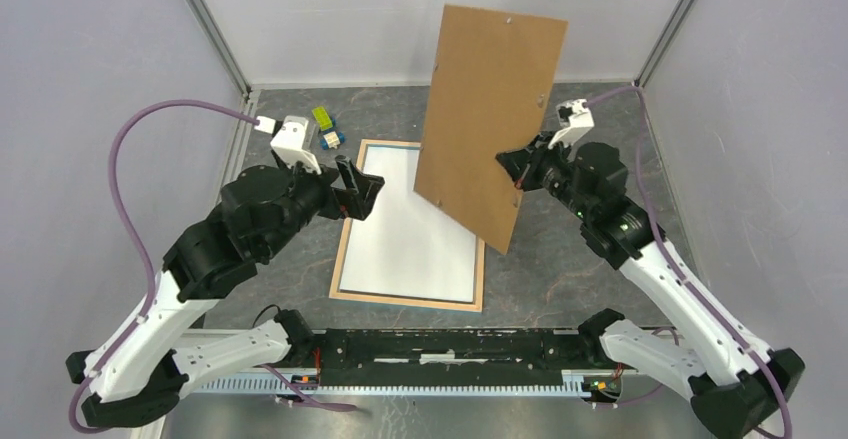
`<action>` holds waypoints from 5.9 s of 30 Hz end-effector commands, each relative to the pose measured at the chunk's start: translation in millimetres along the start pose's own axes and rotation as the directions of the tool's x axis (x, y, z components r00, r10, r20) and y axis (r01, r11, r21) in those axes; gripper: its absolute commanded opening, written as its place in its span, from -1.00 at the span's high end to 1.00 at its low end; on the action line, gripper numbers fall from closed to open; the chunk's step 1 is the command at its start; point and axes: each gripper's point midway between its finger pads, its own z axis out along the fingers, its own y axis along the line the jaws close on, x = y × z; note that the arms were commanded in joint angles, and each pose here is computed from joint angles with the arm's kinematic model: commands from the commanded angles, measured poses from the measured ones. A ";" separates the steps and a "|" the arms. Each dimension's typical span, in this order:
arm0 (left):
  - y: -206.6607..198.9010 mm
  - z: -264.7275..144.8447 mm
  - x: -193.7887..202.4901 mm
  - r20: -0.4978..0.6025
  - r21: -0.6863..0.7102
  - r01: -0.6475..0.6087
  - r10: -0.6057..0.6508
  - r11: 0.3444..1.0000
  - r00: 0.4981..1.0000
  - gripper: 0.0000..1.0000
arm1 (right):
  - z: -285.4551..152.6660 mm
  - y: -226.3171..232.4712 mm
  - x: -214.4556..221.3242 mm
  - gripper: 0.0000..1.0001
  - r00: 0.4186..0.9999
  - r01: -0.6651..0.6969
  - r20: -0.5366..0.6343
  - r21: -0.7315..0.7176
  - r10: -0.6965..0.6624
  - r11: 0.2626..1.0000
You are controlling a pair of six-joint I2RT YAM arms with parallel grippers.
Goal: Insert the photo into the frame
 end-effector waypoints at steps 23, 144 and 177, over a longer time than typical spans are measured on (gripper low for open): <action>25.8 16.8 3.9 0.143 -0.079 -0.113 0.123 0.990 0.982 -1.00 | 56.0 43.8 134.7 1.00 0.718 -0.610 -0.506 -0.128 0.478 0.782; 23.1 34.6 19.2 0.062 -0.061 -0.111 0.115 0.992 0.991 -1.00 | 61.6 20.7 226.0 1.00 0.550 -0.745 -0.667 -0.118 0.503 0.657; 25.2 41.5 23.3 0.036 -0.062 -0.094 0.096 0.994 0.995 -1.00 | 76.1 -45.8 267.0 -0.37 0.672 -0.191 -0.729 0.003 0.133 0.982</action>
